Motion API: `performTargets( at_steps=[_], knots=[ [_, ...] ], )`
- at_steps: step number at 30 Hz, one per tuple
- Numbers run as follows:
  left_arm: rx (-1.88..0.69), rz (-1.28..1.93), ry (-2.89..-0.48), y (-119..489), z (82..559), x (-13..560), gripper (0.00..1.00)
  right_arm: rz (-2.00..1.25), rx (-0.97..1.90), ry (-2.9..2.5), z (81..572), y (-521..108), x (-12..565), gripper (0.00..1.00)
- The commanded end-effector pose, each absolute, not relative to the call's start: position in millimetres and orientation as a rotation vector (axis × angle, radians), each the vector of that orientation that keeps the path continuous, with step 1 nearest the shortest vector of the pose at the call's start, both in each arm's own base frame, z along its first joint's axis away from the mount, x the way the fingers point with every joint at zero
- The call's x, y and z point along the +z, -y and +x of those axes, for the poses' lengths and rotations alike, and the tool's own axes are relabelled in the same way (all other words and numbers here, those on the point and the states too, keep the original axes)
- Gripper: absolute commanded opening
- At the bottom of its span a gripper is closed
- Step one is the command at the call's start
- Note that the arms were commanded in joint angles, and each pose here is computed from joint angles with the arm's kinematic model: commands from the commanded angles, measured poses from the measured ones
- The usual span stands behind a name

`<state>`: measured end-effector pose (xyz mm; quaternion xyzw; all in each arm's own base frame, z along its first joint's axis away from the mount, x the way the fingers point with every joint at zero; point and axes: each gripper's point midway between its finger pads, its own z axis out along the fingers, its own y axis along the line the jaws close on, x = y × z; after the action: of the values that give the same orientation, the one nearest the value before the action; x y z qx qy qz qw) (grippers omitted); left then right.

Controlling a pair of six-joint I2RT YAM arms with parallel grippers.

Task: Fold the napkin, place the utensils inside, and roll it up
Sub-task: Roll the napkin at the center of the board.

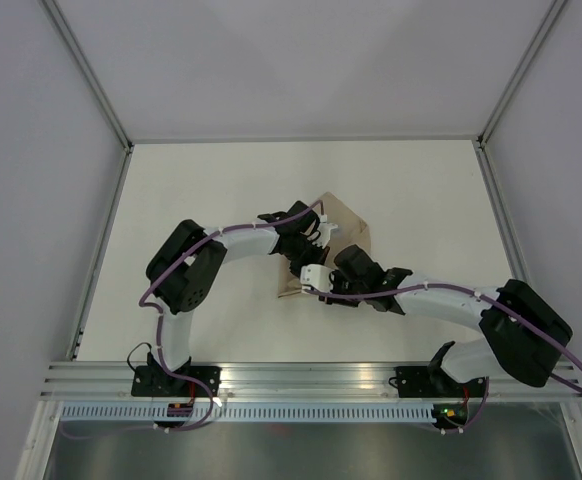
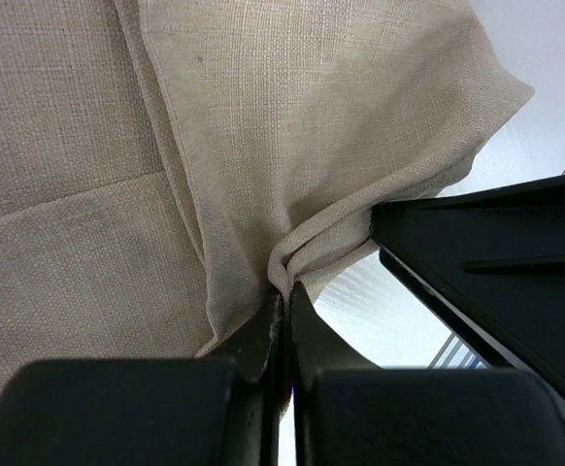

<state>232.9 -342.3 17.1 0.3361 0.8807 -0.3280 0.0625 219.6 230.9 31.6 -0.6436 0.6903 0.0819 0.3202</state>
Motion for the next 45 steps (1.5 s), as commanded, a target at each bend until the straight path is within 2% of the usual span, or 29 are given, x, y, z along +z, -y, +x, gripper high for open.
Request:
performTargets(
  at_steps=[1, 6, 13, 17, 20, 27, 33, 45],
  knots=[
    [-0.860, 0.980, -2.861, 318, 214, -18, 0.02, -1.700, 0.200, -1.783, 225, -236, 28, 0.36],
    [-0.856, 0.980, -2.868, 318, 214, -19, 0.02, -1.701, 0.211, -1.793, 224, -236, 21, 0.28],
    [-0.854, 0.965, -2.889, 317, 214, -23, 0.02, -1.686, 0.274, -1.836, 223, -235, 16, 0.05],
    [-0.870, 0.956, -2.894, 319, 212, -22, 0.02, -1.640, 0.373, -1.946, 230, -224, 11, 0.01],
    [-0.876, 0.947, -2.883, 321, 215, -18, 0.02, -1.607, 0.466, -2.023, 232, -217, 4, 0.00],
    [-0.957, 0.905, -2.824, 331, 218, 0, 0.14, -1.517, 0.740, -2.199, 240, -211, -1, 0.00],
    [-0.981, 0.843, -2.713, 337, 236, 26, 0.18, -1.473, 0.953, -2.325, 241, -207, -2, 0.01],
    [-0.921, 0.671, -2.500, 323, 273, 60, 0.39, -1.386, 1.168, -2.487, 241, -197, -9, 0.00]
  ],
)
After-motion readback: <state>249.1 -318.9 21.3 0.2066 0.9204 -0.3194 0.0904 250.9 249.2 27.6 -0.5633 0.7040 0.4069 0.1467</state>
